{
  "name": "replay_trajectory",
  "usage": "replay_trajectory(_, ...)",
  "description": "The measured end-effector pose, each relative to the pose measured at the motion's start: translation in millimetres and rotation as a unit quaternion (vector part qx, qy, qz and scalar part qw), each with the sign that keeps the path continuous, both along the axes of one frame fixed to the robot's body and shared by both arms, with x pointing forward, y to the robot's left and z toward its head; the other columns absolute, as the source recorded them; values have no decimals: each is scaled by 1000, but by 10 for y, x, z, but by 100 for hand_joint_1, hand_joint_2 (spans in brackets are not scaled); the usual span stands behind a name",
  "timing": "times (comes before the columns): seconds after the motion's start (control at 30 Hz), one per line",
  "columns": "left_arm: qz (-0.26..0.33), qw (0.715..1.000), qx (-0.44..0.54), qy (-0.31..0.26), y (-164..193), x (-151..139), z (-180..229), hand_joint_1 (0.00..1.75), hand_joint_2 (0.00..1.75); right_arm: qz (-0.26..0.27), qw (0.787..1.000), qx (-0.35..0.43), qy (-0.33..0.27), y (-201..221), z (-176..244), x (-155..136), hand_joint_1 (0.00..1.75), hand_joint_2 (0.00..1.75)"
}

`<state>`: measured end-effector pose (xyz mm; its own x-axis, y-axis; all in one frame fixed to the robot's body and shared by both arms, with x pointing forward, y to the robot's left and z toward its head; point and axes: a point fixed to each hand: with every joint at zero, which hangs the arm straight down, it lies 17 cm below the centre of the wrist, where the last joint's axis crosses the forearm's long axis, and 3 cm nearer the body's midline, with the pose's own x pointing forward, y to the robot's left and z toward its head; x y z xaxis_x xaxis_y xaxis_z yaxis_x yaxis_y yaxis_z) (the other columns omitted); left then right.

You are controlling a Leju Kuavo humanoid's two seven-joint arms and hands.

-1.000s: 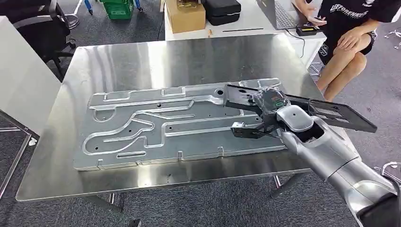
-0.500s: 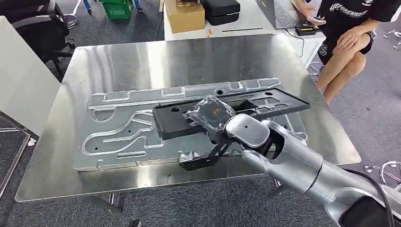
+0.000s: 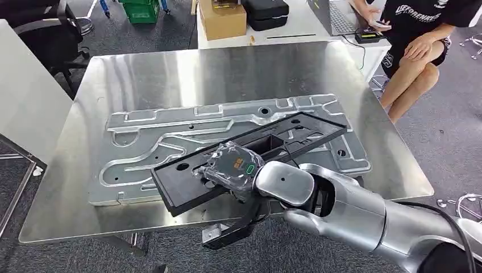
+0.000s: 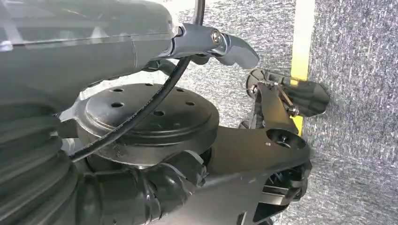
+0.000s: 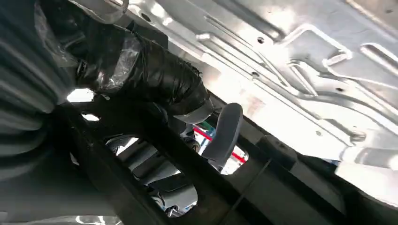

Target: Take the parts from the cabinet and place them on the table.

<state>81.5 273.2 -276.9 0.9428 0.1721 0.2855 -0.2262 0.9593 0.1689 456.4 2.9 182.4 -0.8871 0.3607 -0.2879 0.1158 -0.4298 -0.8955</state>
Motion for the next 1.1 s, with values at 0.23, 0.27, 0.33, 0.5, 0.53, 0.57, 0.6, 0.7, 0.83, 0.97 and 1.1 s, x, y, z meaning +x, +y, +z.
replay_trajectory(0.23, 1, 1000, 7, -4, 25, 12, 6, 0, 175, 14, 1000, -7, 7, 19, -59, -103, 175, 175)
replay_trajectory(0.27, 2, 1000, 7, -4, 26, 10, 6, 0, 175, 15, 1000, -7, 9, 22, -57, -111, 175, 175)
replay_trajectory(0.33, 4, 1000, 7, -4, 28, 8, 5, 0, 175, 21, 1000, -10, 12, 29, -69, -148, 175, 175)
replay_trajectory(0.5, 5, 1000, 6, -3, 27, 7, 5, 0, 175, 34, 999, -13, 18, 70, -83, -240, 175, 175)
replay_trajectory(0.53, 5, 1000, 6, -2, 26, 4, 4, 0, 175, 36, 999, -14, 20, 79, -83, -261, 175, 175)
replay_trajectory(0.57, 7, 1000, 6, -2, 27, 1, 3, 0, 175, 39, 999, -15, 20, 87, -82, -276, 175, 175)
replay_trajectory(0.6, 8, 1000, 5, -2, 27, 1, 3, 0, 175, 40, 999, -15, 21, 94, -80, -288, 175, 175)
replay_trajectory(0.7, 9, 1000, 5, -2, 28, 0, 3, 0, 175, 44, 999, -17, 20, 102, -90, -311, 175, 175)
replay_trajectory(0.83, 9, 1000, 6, -1, 32, -2, 3, 0, 175, 44, 999, -17, 25, 106, -81, -322, 175, 175)
replay_trajectory(0.97, 14, 1000, 6, -1, 34, -5, 2, 0, 175, 47, 998, -17, 29, 121, -63, -349, 175, 175)
replay_trajectory(1.1, 19, 1000, 5, 3, 38, -36, -3, 0, 175, 49, 998, -16, 29, 135, -20, -356, 175, 175)
